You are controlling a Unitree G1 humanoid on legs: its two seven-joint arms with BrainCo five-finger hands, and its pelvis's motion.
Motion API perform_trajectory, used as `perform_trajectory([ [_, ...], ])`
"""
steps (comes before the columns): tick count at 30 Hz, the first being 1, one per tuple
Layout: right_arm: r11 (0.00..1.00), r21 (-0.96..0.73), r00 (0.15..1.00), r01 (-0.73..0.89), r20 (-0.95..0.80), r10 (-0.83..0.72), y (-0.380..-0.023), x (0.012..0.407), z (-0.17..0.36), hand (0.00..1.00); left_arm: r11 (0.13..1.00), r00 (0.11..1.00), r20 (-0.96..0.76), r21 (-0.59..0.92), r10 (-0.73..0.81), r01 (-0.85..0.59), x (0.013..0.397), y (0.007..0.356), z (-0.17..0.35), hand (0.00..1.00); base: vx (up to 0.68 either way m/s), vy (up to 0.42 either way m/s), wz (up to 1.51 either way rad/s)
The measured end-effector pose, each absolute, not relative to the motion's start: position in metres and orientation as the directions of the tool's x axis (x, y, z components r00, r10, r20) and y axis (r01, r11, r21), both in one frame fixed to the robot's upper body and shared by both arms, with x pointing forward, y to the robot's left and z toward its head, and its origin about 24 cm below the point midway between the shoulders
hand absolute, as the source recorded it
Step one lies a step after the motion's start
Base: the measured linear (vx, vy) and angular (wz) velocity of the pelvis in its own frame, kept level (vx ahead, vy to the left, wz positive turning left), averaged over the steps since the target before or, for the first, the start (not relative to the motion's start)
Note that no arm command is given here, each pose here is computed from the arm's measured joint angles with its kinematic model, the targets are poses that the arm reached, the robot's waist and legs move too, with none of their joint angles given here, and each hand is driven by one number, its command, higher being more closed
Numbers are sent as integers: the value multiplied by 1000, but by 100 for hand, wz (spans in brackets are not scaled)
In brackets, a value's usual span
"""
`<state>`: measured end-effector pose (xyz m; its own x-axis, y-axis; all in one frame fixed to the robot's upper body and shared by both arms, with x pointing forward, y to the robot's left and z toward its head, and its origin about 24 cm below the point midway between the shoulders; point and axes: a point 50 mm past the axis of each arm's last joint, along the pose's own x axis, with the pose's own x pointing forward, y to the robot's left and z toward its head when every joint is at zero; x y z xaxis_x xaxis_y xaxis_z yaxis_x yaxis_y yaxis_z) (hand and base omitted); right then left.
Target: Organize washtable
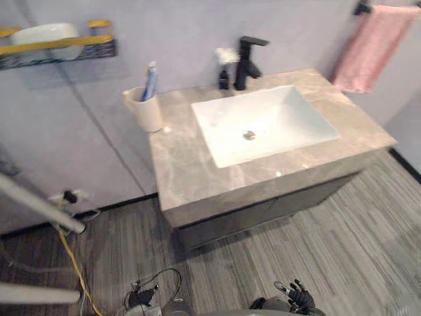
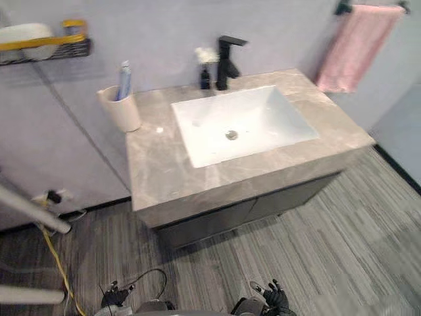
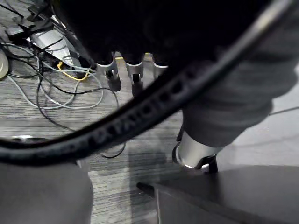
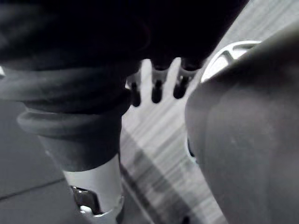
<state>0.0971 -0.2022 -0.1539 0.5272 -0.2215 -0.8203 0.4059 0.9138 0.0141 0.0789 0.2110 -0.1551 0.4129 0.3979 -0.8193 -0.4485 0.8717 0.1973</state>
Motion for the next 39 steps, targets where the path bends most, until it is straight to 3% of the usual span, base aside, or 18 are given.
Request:
perform_trajectory([
  [16, 953, -39, 483, 302, -855, -188, -202, 91, -159, 0, 853, 417, -820, 154, 392, -498, 83, 215, -154, 0, 18, -82, -117],
  [22, 949, -43, 486, 313, -851, -198, -205, 92, -159, 0, 825, 313, -861, 191, 401, -531, 44, 215, -161, 0, 66, 224, -210],
  [28, 952, 14, 507, 305, -849, -149, -189, 100, -159, 0, 859, 324, -879, 161, 348, -486, 45, 223, -161, 0, 88, 258, -223],
  [39, 944, -20, 541, 330, -816, -206, -211, 110, -151, 0, 897, 374, -878, 126, 299, -423, 67, 199, -163, 0, 62, 21, -168],
])
